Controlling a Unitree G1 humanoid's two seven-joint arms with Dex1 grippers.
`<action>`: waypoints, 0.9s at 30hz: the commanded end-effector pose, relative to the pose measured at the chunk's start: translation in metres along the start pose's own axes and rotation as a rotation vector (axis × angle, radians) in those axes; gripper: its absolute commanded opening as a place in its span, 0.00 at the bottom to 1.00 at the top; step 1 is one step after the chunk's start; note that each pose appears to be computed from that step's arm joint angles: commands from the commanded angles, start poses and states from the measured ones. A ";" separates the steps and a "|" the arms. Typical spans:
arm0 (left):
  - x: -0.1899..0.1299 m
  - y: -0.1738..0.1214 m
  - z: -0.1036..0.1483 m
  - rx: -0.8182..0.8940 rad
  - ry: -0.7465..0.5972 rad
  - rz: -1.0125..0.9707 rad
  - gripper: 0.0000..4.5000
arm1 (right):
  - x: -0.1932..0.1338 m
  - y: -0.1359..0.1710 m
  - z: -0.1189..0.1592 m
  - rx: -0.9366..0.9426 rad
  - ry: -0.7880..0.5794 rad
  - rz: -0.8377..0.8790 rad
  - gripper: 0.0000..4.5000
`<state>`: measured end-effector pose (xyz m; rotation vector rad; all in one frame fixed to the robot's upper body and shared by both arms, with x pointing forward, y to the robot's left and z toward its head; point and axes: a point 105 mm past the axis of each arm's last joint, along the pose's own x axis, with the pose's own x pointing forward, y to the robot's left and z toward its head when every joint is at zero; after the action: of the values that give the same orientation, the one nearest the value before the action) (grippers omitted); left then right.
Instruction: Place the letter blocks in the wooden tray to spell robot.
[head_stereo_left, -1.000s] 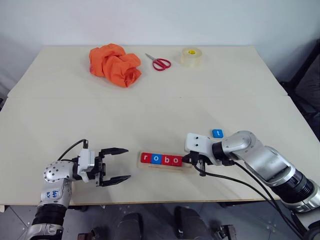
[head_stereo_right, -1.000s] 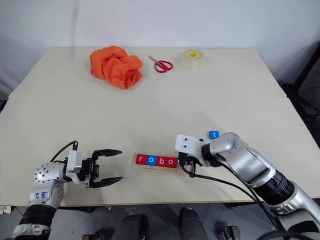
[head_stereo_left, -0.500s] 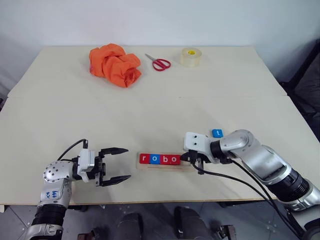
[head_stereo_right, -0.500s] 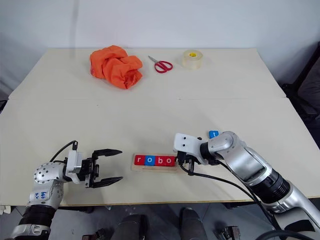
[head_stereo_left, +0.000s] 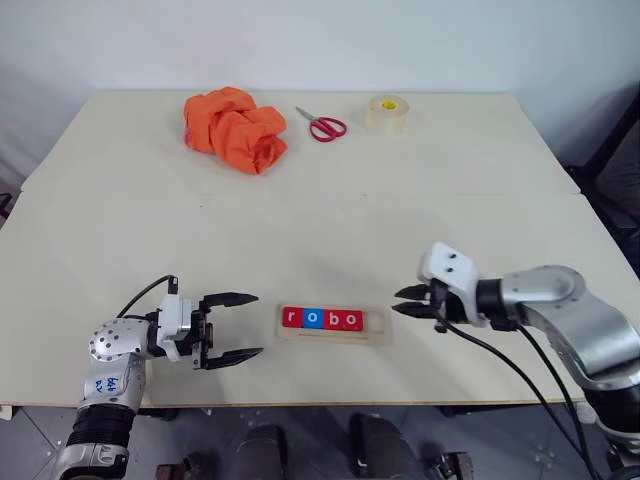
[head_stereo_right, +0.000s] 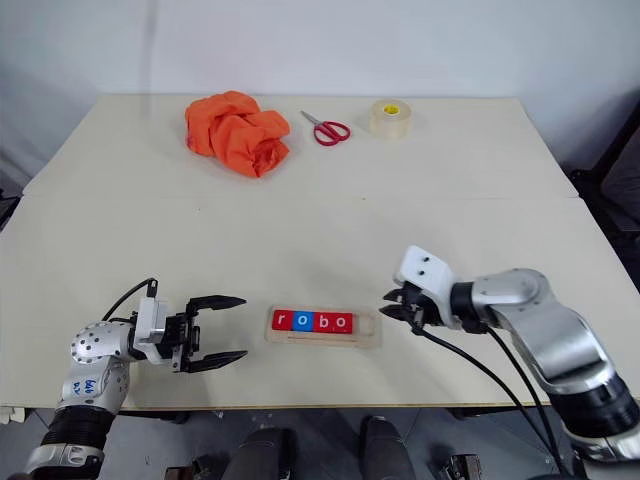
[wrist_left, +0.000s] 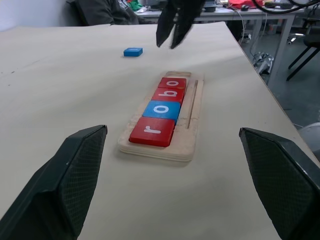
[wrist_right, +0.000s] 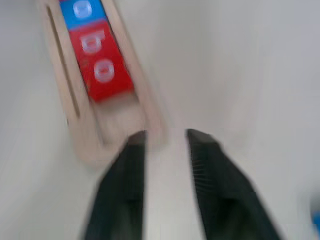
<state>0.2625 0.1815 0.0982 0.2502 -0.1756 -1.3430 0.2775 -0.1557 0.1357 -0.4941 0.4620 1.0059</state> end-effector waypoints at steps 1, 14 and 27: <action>0.000 0.002 0.003 0.012 -0.009 0.001 1.00 | -0.021 -0.015 0.000 0.007 -0.057 -0.139 0.59; 0.002 0.013 0.003 -0.002 -0.006 -0.007 1.00 | -0.090 -0.009 -0.054 0.175 -0.072 -0.412 0.99; 0.007 0.019 0.008 0.017 -0.016 -0.029 1.00 | -0.050 -0.059 -0.052 0.340 -0.239 -0.685 0.99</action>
<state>0.2802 0.1782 0.1055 0.2382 -0.1782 -1.3672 0.2890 -0.2442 0.1306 -0.1901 0.2454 0.3625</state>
